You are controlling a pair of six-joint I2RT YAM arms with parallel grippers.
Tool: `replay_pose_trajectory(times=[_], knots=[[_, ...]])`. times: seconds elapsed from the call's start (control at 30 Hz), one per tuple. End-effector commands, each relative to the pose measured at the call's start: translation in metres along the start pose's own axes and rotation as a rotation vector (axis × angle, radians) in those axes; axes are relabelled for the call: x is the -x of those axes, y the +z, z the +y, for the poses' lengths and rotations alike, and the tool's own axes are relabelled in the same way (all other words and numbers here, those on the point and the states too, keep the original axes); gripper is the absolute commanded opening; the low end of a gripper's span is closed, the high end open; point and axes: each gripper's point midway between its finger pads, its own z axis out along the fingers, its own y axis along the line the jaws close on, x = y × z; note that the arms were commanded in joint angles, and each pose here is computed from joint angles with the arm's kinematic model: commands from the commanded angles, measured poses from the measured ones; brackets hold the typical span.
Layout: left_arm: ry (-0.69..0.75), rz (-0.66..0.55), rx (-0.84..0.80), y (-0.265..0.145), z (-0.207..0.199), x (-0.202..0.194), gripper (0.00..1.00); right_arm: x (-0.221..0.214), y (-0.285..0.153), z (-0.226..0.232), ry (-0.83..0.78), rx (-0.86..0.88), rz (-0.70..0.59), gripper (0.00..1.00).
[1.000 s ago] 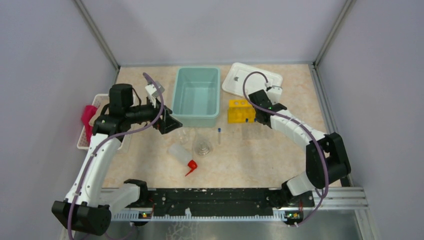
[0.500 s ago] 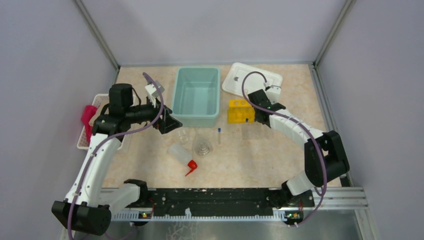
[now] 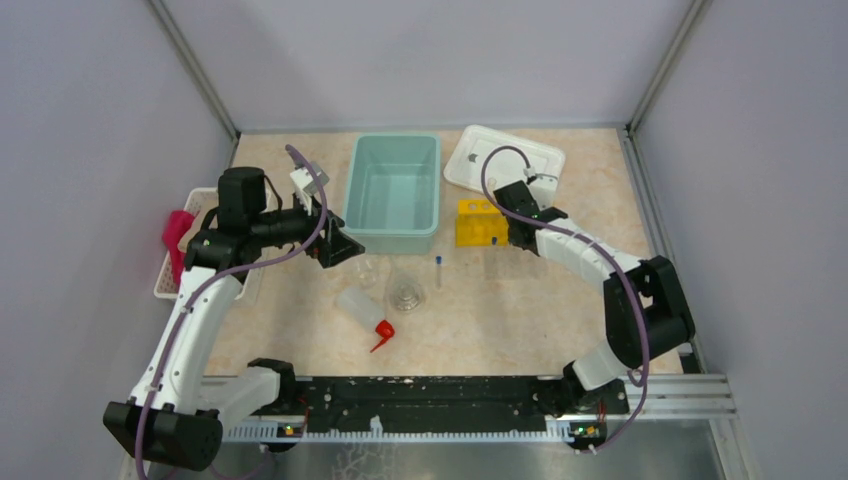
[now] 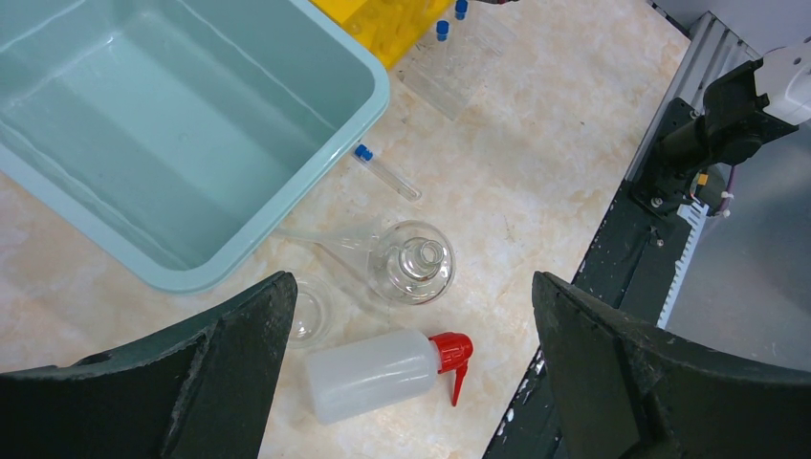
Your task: Organize the chemistry lab equipment
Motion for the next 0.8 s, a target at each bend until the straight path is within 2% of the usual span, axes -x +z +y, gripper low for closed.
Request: replay_pose_trajectory(times=[0.0,0.2,0.3,0.4,0.77], knots=[[0.037,-0.033,0.003,-0.002,0.000,0.014,0.99,-0.002,0.001,0.000,0.002,0.005,-0.007,0.00],[0.040,-0.036,0.008,-0.003,0.000,0.015,0.99,-0.006,0.002,0.002,0.000,0.016,0.000,0.00],[0.038,-0.034,0.007,-0.002,0.000,0.014,0.99,-0.005,-0.001,0.005,0.003,0.032,-0.002,0.22],[0.039,-0.035,0.010,-0.003,0.000,0.016,0.99,0.002,-0.008,0.005,0.018,0.049,-0.018,0.31],[0.038,-0.038,0.009,-0.004,-0.001,0.018,0.99,0.051,-0.079,0.023,0.091,0.211,-0.131,0.35]])
